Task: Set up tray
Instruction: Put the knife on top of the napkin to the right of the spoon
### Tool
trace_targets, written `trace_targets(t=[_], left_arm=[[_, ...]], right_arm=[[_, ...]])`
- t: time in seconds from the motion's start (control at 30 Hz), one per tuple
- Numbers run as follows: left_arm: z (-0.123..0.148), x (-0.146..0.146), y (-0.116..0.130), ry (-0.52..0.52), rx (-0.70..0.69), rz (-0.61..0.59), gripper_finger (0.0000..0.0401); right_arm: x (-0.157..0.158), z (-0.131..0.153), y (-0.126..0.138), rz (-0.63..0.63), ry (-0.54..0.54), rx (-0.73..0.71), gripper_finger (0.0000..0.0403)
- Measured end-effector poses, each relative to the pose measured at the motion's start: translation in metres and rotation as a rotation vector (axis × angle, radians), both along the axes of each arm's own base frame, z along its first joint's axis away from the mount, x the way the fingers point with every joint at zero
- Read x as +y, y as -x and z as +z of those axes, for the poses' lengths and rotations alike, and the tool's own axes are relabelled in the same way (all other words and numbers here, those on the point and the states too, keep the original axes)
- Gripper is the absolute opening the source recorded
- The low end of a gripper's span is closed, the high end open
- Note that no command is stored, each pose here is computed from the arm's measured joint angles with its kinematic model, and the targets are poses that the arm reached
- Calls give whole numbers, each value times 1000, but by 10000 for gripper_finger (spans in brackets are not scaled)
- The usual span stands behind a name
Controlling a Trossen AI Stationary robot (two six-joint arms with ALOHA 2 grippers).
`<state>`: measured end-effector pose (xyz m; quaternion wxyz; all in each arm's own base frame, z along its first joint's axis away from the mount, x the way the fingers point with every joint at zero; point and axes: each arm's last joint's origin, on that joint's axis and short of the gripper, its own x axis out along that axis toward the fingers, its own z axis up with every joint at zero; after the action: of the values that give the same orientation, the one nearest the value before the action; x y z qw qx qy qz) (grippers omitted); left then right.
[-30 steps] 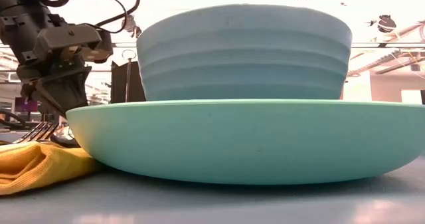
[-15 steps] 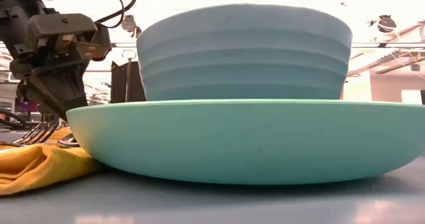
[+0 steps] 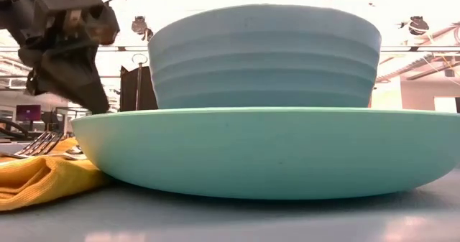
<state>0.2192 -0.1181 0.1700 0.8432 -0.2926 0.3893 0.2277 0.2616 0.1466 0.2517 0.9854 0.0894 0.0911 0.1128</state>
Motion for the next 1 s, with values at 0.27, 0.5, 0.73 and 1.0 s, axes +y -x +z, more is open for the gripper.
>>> trace_targets(t=[0.27, 0.5, 0.73, 1.0], left_arm=[[29, -12, 15, -237, -252, -7, 76], [40, -30, 21, -386, -366, -91, 76], [42, -31, 23, -487, -388, -74, 76], [48, -16, 19, -593, -351, -65, 76]], right_arm=[[-8, 3, -3, -178, 87, -46, 0], [-60, 2, -20, -234, -106, 49, 0], [-120, 19, -17, -196, -37, 33, 0], [-190, 51, 10, -372, 96, 276, 0]])
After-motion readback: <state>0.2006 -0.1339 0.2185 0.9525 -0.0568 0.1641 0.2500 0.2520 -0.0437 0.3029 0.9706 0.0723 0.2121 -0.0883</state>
